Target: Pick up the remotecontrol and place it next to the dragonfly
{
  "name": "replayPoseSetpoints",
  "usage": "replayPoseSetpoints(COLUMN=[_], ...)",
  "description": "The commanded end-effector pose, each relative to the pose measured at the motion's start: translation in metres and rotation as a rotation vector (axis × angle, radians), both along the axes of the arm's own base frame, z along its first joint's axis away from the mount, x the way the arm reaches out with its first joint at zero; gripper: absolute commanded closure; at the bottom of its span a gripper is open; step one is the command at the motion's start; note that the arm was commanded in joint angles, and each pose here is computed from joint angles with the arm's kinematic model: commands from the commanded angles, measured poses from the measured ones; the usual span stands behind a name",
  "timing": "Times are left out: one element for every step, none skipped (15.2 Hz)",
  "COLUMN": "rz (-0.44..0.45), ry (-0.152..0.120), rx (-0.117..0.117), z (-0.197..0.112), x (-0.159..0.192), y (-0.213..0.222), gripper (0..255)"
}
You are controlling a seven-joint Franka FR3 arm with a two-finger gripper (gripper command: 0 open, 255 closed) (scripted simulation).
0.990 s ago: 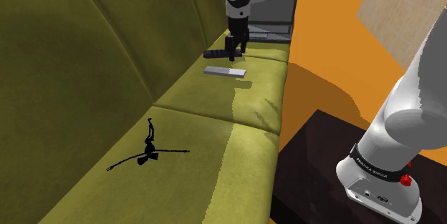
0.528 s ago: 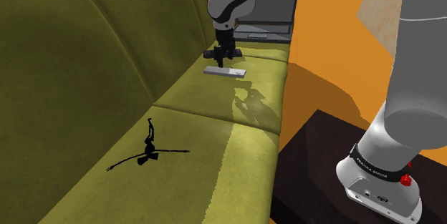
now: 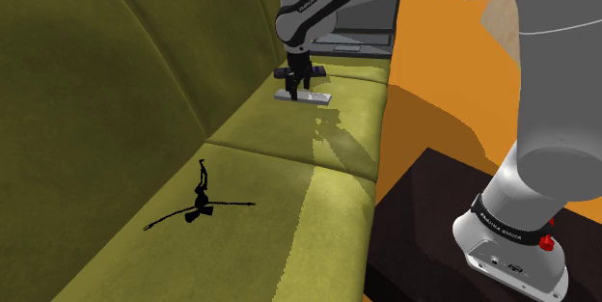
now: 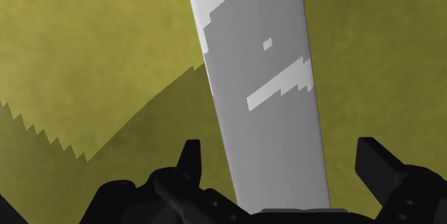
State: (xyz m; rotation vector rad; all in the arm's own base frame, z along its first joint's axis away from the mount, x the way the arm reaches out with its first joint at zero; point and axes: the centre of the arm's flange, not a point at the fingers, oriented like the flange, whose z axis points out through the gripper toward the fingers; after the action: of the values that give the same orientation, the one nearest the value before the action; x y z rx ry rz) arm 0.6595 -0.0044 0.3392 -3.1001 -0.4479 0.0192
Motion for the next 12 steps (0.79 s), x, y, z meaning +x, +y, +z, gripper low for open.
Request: replayPoseSetpoints(rz=[0.0,0.0,0.0,0.0,0.0,0.0,0.0,0.0,0.0,0.0,0.0,0.0], ry=[-0.001,-0.001,-0.001,-0.001,-0.001,-0.001,-0.001,-0.001,-0.001,-0.001,-0.001,-0.001], rx=[0.0,0.0,0.0,0.0,0.0,0.0,0.0,0.0,0.0,0.0,0.0,0.0], z=[-0.0133,-0.0133,-0.0133,-0.0133,-0.0133,-0.0133,-0.0133,-0.0133,-0.0133,-0.0133,-0.0133,-0.0132], x=[0.0,0.0,0.0,0.0,0.0,0.0,0.0,0.0,0.0,0.0,0.0,0.0001], y=[-0.0012,-0.0012,-0.0012,-0.0012,-0.0012,-0.0012,-0.0012,-0.0012,-0.0012,-0.0012,-0.0012,-0.0012], gripper=[0,0,0,0,0,0,0,0,0,255,255,255])
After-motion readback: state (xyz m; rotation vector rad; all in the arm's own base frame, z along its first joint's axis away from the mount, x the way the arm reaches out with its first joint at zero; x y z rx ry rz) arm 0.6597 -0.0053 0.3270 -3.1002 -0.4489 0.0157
